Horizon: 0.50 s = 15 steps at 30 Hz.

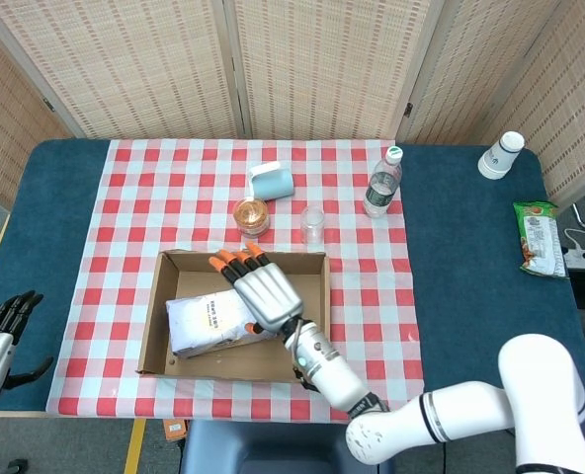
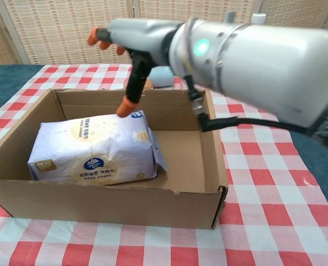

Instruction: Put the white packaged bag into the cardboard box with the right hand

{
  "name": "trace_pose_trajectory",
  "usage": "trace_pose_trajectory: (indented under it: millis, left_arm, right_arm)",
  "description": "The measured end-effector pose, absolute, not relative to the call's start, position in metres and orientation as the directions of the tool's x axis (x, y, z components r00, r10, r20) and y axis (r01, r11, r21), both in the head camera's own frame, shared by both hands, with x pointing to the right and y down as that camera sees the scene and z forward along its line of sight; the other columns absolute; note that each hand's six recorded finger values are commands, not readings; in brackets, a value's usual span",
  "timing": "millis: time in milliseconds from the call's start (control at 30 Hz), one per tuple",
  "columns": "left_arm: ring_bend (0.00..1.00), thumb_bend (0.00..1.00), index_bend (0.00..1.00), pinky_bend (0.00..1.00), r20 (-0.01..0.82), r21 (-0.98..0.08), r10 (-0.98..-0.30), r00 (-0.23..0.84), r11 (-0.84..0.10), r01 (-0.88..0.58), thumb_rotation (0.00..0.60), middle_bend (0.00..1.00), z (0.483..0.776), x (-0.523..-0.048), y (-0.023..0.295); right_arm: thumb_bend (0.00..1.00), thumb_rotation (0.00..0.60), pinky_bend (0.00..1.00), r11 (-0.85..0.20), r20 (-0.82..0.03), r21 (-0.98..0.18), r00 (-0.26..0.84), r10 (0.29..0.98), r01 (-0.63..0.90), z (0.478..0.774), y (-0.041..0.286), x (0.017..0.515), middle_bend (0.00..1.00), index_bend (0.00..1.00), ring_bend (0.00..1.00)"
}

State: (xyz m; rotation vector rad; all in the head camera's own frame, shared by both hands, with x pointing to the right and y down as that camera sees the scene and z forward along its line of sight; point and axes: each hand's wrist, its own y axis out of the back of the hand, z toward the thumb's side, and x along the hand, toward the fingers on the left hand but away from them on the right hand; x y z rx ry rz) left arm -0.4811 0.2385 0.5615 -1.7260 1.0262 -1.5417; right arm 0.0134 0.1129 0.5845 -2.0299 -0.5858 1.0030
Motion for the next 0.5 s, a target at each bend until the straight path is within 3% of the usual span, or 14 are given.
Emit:
trace_pose_trajectory:
  millis: [200,500]
  left_arm:
    - [0.0,0.24,0.0,0.1,0.524,-0.842,-0.852,0.022,-0.521,-0.142,0.6,0.0,0.563,-0.48,0.238]
    - [0.0,0.24,0.0,0.1,0.538,-0.838,-0.843,0.021,-0.537,-0.1,0.6,0.0,0.571,-0.475,0.242]
  right_arm:
    - [0.0,0.6,0.05,-0.431,-0.353,-0.901,0.507,0.786,0.04,0.555,0.107,0.091,0.01,0.0,0.0]
    - [0.0,0.6,0.05,-0.344,-0.316,-0.939,0.379,0.87,0.007,0.529,0.165,0.235,0.01,0.03,0.0]
